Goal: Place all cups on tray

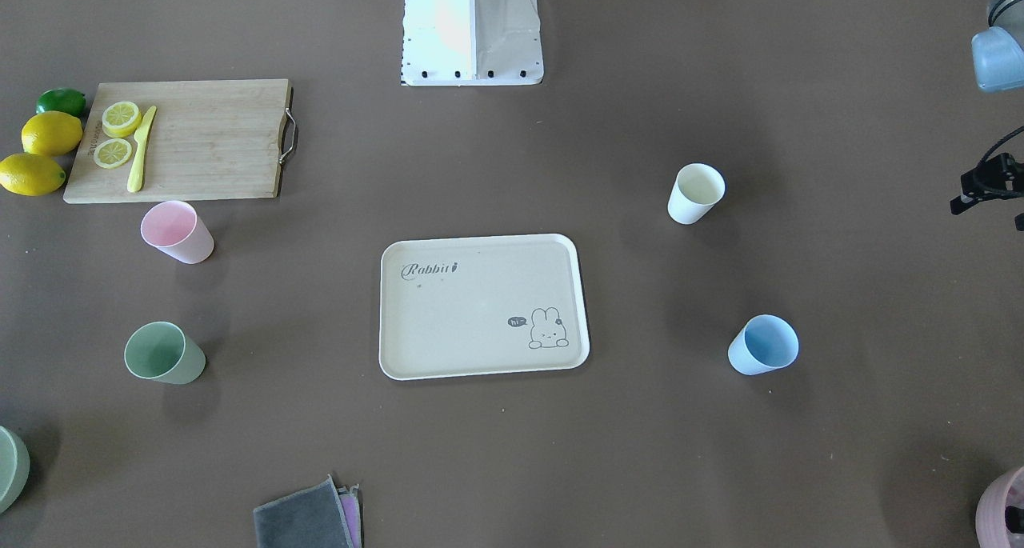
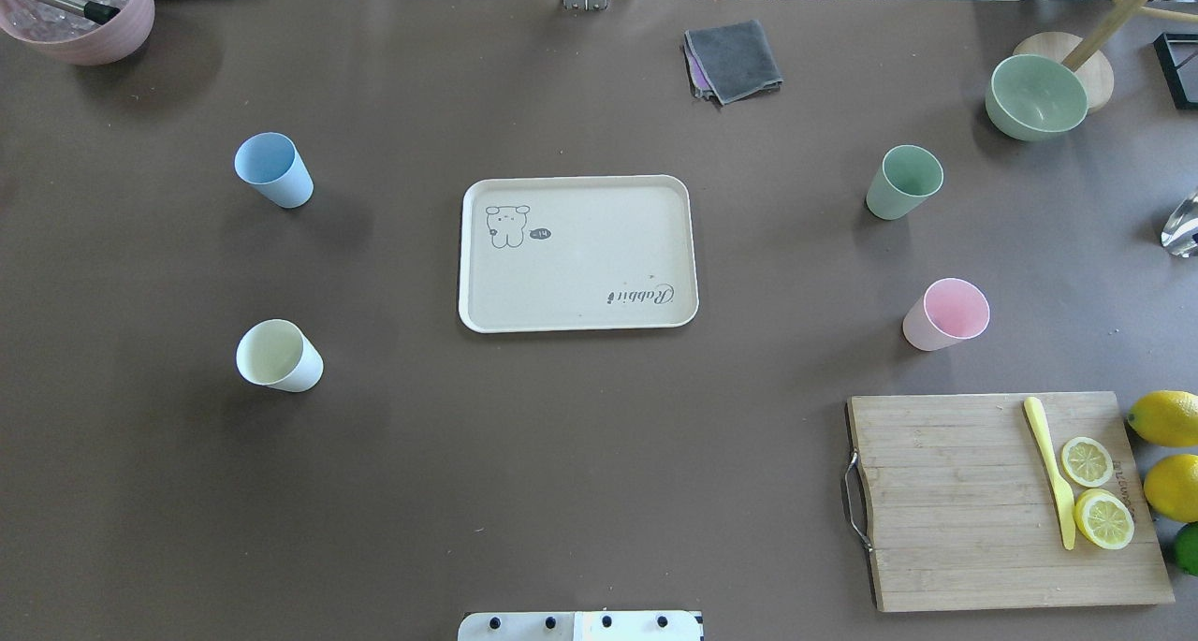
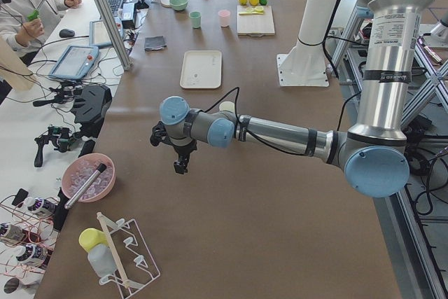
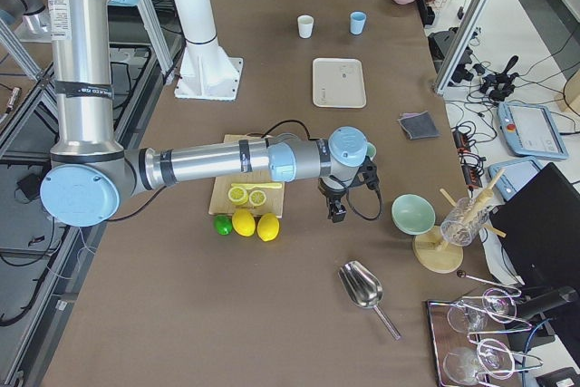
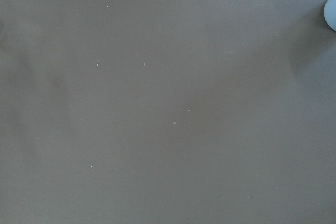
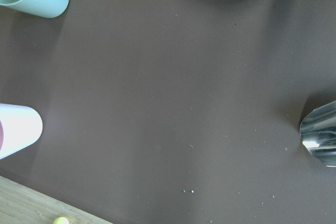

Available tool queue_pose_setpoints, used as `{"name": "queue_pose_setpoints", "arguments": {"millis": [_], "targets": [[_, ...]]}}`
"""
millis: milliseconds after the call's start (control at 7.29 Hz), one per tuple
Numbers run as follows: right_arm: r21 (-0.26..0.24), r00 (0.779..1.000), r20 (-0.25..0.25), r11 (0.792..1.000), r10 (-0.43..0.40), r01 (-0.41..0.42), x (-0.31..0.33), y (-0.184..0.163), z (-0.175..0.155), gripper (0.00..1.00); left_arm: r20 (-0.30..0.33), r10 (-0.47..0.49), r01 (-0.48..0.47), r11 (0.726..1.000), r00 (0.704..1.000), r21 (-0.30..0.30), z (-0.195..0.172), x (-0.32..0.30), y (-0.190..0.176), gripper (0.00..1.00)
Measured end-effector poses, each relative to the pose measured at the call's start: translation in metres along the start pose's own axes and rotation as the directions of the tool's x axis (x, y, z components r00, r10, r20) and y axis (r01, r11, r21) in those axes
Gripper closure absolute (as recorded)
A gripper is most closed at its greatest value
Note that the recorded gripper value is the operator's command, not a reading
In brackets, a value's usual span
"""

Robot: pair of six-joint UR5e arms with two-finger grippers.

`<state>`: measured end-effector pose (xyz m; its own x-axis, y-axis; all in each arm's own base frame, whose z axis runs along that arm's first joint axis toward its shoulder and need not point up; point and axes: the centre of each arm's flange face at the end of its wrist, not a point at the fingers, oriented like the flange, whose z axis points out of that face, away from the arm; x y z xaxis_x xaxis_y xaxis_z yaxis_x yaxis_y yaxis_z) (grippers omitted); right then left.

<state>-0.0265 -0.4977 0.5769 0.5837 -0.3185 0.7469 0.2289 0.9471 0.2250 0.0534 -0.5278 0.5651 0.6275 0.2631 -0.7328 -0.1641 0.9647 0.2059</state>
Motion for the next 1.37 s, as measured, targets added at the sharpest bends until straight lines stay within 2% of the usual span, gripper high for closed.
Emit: {"name": "queue_pose_setpoints", "arguments": {"millis": [686,1098,1373], "targets": [[-0.011,1.0,0.0,1.0,0.012,-0.012,0.005,0.003,0.005,0.0,-0.004,0.039,-0.039,0.999,0.999,-0.006,0.005,0.02,-0.002,0.02],[-0.009,1.0,-0.004,1.0,0.006,-0.006,0.006,-0.004,0.005,0.0,-0.001,0.054,-0.054,0.998,0.999,0.028,-0.013,0.026,-0.001,0.02],[0.006,1.0,-0.02,1.0,-0.008,0.008,0.0,-0.021,-0.002,0.0,0.01,0.014,-0.015,0.998,1.0,0.059,-0.031,0.007,0.011,0.02]]}}
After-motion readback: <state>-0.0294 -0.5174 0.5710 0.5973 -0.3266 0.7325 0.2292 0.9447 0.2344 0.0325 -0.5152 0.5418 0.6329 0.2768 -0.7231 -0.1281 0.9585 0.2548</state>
